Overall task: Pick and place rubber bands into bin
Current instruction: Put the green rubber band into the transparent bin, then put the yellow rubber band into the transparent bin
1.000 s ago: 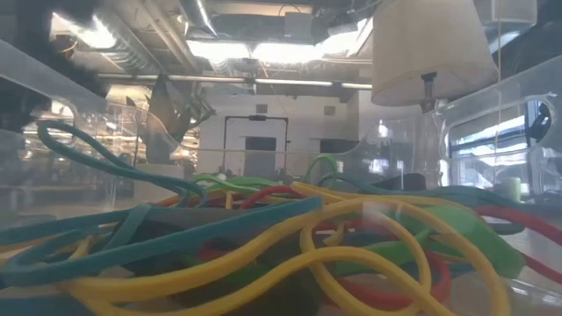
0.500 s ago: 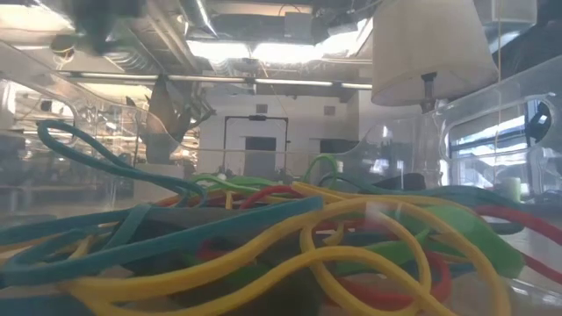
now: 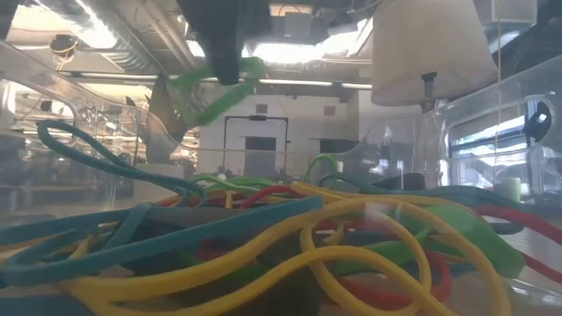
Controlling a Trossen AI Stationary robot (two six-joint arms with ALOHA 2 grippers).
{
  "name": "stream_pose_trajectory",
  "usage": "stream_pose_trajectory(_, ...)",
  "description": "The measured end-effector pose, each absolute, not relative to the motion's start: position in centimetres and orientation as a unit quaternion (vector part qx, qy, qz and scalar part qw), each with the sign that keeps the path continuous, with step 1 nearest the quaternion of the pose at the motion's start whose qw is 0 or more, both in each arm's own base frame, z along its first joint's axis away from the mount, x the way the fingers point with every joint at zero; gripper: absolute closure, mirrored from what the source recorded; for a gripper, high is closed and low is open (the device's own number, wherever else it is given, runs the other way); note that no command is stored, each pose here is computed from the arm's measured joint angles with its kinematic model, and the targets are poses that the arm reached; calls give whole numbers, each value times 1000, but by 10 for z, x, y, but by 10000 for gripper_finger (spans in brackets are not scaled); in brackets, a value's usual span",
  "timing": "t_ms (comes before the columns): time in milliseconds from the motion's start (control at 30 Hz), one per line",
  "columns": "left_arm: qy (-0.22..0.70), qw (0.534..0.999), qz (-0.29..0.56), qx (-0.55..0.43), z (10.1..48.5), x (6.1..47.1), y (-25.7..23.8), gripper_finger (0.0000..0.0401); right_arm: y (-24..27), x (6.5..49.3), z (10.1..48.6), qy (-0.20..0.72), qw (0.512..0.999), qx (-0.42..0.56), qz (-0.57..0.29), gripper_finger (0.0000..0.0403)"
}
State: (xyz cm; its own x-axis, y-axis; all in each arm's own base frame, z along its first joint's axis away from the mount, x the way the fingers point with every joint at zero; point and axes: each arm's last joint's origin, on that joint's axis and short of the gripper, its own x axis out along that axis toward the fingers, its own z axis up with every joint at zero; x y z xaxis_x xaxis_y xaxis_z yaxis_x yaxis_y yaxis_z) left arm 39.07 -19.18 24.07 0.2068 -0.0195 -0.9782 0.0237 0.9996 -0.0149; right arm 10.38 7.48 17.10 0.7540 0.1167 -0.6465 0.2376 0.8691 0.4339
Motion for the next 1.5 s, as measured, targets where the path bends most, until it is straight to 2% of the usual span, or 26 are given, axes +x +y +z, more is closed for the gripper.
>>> stream_pose_trajectory(133, 618, 785, -35, -15, 237, 395, -193, 385, 75, 104, 171, 349, 901, 254, -34, 396)
stream_pose_trajectory(467, 625, 780, -22, -30, 238, 394, -191, 299, 75, 104, 172, 347, 902, 257, -32, 396)
stream_pose_trajectory(600, 613, 789, -7, -48, 253, 390, -185, 290, 75, 104, 172, 346, 899, 266, -35, 396)
stream_pose_trajectory(800, 552, 833, 18, -38, 298, 377, -167, 310, 75, 104, 172, 346, 899, 267, -35, 396)
stream_pose_trajectory(967, 527, 850, 10, -13, 320, 373, -147, 362, 75, 104, 172, 346, 899, 266, -35, 396)
stream_pose_trajectory(1067, 528, 849, -13, 29, 321, 376, -138, 393, 75, 104, 172, 346, 899, 266, -35, 396)
stream_pose_trajectory(1267, 547, 834, -38, 70, 306, 379, -119, 399, 78, 107, 175, 330, 901, 280, -24, 399)
stream_pose_trajectory(1367, 549, 832, -37, 73, 298, 368, -111, 400, 80, 110, 176, 325, 901, 287, -22, 400)
stream_pose_trajectory(1500, 517, 853, -40, 60, 283, 339, -103, 400, 86, 118, 181, 325, 902, 279, -54, 401)
